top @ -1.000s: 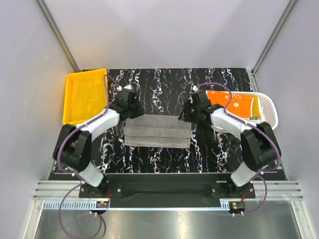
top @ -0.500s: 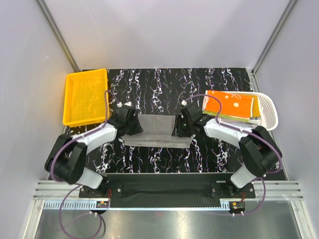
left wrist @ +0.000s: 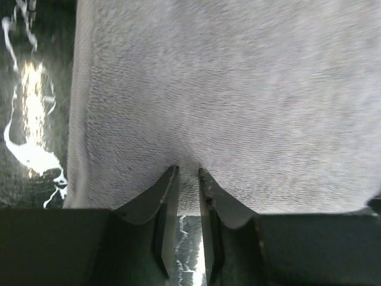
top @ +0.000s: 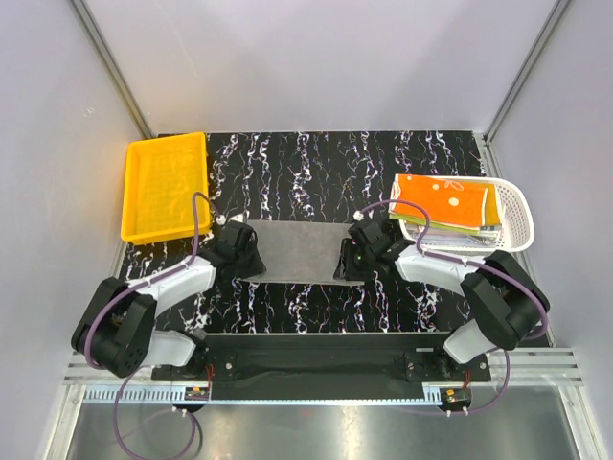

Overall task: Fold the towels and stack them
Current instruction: Fold the towel, then neatly place the folded towel into the bin

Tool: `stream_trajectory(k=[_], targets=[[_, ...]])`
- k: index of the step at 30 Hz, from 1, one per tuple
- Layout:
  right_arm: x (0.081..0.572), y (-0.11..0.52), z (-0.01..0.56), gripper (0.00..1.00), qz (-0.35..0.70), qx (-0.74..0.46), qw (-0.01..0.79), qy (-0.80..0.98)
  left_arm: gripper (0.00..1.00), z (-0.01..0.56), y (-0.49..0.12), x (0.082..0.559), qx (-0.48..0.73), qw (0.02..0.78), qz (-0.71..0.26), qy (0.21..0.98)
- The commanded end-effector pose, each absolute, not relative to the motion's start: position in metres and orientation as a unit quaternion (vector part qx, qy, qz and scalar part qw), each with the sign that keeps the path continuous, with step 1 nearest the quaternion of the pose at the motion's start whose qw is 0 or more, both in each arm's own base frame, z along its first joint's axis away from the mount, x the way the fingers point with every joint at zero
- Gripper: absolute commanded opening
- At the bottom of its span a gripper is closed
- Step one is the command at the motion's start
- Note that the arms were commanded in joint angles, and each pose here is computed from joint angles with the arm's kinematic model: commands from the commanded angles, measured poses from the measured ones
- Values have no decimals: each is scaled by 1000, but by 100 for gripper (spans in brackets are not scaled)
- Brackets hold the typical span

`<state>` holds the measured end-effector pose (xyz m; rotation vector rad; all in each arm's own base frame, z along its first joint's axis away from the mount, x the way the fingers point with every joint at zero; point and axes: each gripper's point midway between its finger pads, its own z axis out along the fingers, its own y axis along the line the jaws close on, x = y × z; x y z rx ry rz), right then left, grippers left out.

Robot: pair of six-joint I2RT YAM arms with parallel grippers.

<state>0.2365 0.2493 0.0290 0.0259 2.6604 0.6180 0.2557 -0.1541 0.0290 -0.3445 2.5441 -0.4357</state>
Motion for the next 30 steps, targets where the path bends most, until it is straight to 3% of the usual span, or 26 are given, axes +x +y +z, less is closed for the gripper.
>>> stream_trajectory(k=[1,5,11,18,25,30], targets=[[233,252,18,45,222,18,204,953,24,22,-152,257,-144,269,-156,939],[235,245,32,47,215,21,224,950,24,34,-145,259,-141,283,-141,938],[251,222,81,55,174,34,288,941,29,99,-154,286,-114,339,-140,923],[283,184,93,71,149,78,317,933,31,140,-236,311,-39,347,-219,911],[316,183,86,85,174,80,321,928,30,109,-325,307,20,297,-264,917],[331,194,67,86,184,83,309,930,29,57,-350,279,39,245,-265,932]])
